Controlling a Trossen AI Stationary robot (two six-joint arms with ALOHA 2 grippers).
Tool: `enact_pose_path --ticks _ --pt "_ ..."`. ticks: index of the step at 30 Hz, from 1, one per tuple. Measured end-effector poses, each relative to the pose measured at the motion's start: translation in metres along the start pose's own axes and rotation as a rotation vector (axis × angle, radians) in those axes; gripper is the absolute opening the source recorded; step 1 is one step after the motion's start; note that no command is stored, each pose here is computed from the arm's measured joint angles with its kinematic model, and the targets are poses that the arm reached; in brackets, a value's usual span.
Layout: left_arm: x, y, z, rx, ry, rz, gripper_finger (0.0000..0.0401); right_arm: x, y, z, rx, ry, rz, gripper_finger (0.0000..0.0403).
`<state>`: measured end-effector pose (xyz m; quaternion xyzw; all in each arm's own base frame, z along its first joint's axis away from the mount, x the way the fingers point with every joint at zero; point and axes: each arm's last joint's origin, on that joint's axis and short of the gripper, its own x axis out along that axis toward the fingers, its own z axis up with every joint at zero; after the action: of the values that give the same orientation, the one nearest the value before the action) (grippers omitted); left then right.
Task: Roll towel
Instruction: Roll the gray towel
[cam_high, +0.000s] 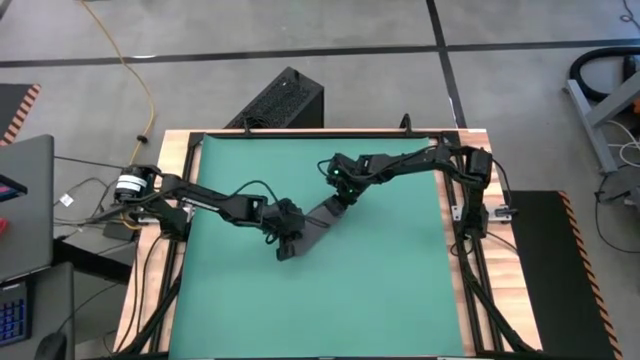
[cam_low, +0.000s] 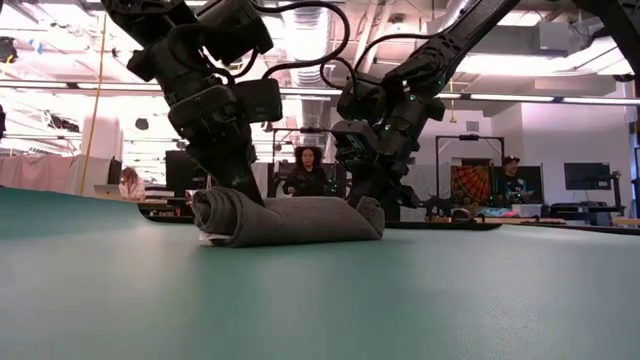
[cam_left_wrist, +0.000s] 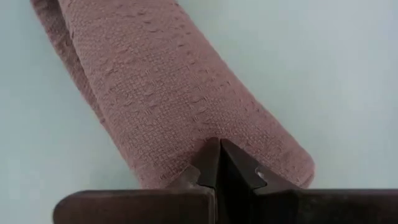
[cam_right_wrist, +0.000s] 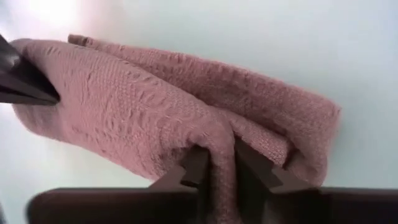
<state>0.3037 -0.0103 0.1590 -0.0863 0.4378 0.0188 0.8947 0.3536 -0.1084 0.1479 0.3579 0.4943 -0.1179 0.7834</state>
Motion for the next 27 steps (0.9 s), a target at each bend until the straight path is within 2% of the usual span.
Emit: enact_pose_path --ticks 6,15,21,27 --pt "0.000 0.001 -0.001 0.031 0.009 0.005 0.0000 -0.033 0.000 0.007 -0.042 -0.106 -0.050 0.0121" --pt "0.007 0.001 -0.004 0.053 0.033 -0.004 0.0000 -0.068 0.001 0.010 -0.098 -0.180 -0.038 0.0123" --pt "0.016 0.001 -0.007 0.057 0.049 -0.040 0.0000 -0.084 -0.009 0.011 -0.080 -0.193 -0.071 0.0122" --pt "0.016 0.002 -0.007 0.055 0.055 -0.043 0.0000 -0.096 0.013 0.010 -0.214 -0.242 0.070 0.0106"
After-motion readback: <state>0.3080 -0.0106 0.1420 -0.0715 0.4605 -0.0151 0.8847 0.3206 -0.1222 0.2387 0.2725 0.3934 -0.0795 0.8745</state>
